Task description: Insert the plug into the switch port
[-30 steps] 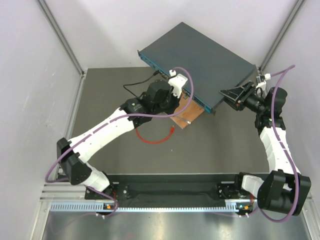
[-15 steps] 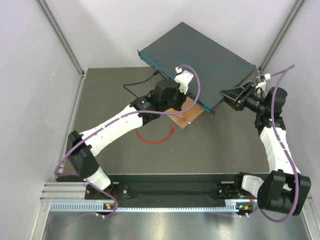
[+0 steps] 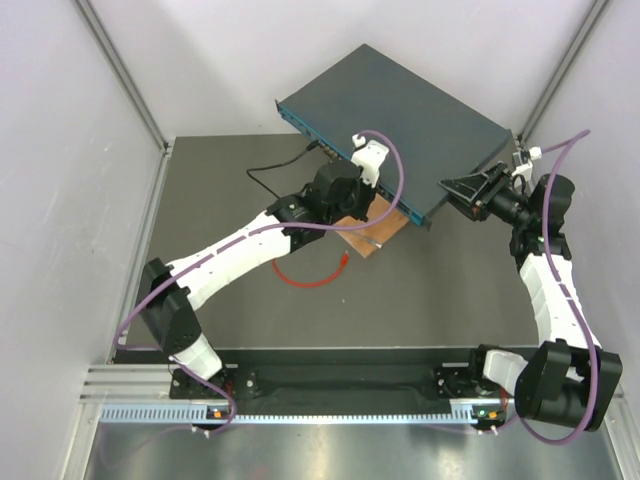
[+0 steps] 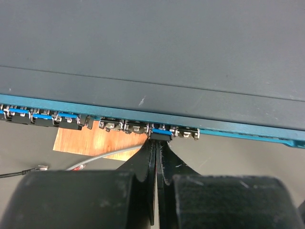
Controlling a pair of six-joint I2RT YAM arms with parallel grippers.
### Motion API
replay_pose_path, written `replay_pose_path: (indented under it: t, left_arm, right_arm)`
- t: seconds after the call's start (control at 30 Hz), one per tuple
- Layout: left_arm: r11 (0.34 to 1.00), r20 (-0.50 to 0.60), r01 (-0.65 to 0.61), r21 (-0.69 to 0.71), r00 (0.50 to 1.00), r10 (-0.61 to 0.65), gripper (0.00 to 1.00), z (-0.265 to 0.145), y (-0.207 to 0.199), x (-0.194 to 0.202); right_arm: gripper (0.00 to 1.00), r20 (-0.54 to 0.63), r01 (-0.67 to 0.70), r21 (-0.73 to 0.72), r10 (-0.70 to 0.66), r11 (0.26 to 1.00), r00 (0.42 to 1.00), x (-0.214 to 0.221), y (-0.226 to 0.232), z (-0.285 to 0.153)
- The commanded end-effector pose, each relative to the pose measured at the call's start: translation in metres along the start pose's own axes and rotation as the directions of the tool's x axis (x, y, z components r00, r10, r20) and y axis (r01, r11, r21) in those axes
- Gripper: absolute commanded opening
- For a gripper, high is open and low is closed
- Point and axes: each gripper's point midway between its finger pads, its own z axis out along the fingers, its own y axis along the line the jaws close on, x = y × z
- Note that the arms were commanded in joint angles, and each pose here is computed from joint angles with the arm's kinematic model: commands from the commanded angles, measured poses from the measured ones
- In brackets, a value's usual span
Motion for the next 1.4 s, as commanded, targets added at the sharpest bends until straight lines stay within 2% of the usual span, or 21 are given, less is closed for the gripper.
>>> replay_pose_path:
  t: [0.0, 0.3, 0.67, 0.93, 1.0, 1.1, 1.13, 1.2, 1.23, 1.3, 1.37]
  left_arm:
    - [0.997, 0.371, 0.081, -0.001, 0.926, -0.075, 0.0, -0.011, 0.002, -0.099]
    - [0.997, 0.499, 0.077, 0.014, 0.864, -0.074, 0.0, -0.014, 0.001, -0.127]
    - [0.997, 0.51, 0.079, 0.015, 0.857, -0.075, 0.0, -0.002, -0.007, -0.152]
    - [0.997, 0.485, 0.076, 0.034, 0.871, -0.083, 0.0, 0.0, -0.017, -0.149]
    - [0.997, 0.441, 0.072, 0.029, 0.894, -0.078, 0.02, -0.001, -0.014, -0.134]
    - [0.998, 0.38, 0.038, 0.059, 0.923, -0.058, 0.1, -0.02, -0.013, -0.107]
    - [0.996, 0.395, 0.023, 0.08, 0.917, -0.053, 0.11, -0.041, -0.013, -0.111]
    - [0.997, 0.319, -0.013, 0.08, 0.948, -0.013, 0.16, -0.048, -0.008, -0.072]
    - [0.996, 0.301, -0.026, 0.084, 0.954, -0.001, 0.17, -0.063, -0.005, -0.057]
    - [0.997, 0.275, -0.019, 0.071, 0.962, -0.001, 0.2, -0.088, 0.006, -0.043]
    - [0.998, 0.209, -0.008, 0.06, 0.978, -0.005, 0.23, -0.095, 0.015, -0.012]
  right_arm:
    - [0.0, -0.054, 0.252, -0.1, -0.259, 0.962, 0.964, 0.018, 0.022, 0.006]
    - [0.0, -0.068, 0.248, -0.095, -0.255, 0.964, 0.965, 0.024, 0.018, 0.006]
    - [0.0, -0.101, 0.284, -0.076, -0.291, 0.956, 0.951, 0.039, 0.011, 0.007]
    - [0.0, -0.106, 0.297, -0.083, -0.305, 0.951, 0.946, 0.04, 0.013, 0.008]
    - [0.0, -0.109, 0.297, -0.082, -0.305, 0.951, 0.946, 0.039, 0.014, 0.008]
    - [0.0, -0.103, 0.306, -0.081, -0.313, 0.949, 0.944, 0.033, 0.016, 0.008]
    - [0.0, -0.094, 0.318, -0.082, -0.325, 0.945, 0.941, 0.028, 0.018, 0.007]
    - [0.02, -0.087, 0.318, -0.074, -0.324, 0.945, 0.942, 0.023, 0.017, 0.006]
    - [0.06, -0.071, 0.328, -0.07, -0.333, 0.942, 0.94, 0.017, 0.018, 0.004]
    - [0.09, -0.063, 0.33, -0.064, -0.334, 0.942, 0.941, 0.011, 0.017, 0.003]
    - [0.19, -0.054, 0.333, -0.062, -0.337, 0.941, 0.94, 0.005, 0.018, 0.001]
